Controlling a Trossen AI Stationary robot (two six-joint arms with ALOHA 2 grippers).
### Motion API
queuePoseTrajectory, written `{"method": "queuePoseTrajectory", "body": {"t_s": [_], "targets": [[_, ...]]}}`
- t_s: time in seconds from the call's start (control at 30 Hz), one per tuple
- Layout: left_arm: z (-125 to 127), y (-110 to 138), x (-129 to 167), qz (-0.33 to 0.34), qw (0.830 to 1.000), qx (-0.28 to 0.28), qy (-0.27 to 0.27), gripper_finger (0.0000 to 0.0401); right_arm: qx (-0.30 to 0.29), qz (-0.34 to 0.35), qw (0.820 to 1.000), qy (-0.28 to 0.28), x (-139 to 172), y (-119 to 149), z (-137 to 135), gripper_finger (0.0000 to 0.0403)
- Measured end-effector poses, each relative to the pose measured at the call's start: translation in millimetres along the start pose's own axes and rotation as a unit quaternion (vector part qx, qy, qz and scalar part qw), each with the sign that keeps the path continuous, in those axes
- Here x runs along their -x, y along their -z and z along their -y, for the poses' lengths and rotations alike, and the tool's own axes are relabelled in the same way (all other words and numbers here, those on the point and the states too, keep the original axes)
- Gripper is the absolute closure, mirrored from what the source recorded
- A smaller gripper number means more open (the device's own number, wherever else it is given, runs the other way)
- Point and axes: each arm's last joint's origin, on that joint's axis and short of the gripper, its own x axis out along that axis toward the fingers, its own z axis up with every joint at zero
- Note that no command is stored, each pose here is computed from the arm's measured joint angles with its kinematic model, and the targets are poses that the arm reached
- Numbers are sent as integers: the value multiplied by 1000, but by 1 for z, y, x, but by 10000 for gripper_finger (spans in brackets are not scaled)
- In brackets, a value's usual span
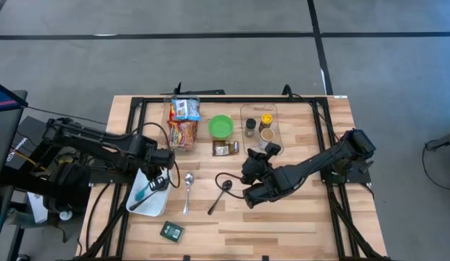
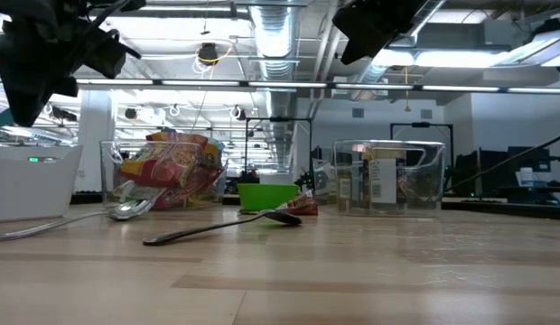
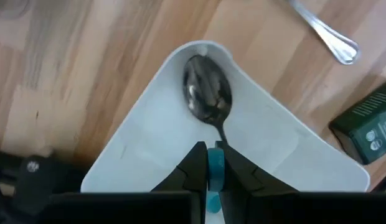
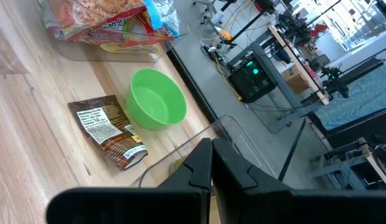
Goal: Pick & Place Food Item
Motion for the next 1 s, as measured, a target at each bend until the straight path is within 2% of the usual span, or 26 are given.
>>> {"method": "queuePoseTrajectory", "body": {"t_s": [0.53, 1.0], "targets": [[2, -1, 0, 6, 1000, -5, 10, 354, 0, 0, 1000, -1, 0, 0, 0, 399], [1, -1, 0, 9, 1000, -5, 6, 297, 0, -1, 1000, -1, 0, 0, 0, 399]]}}
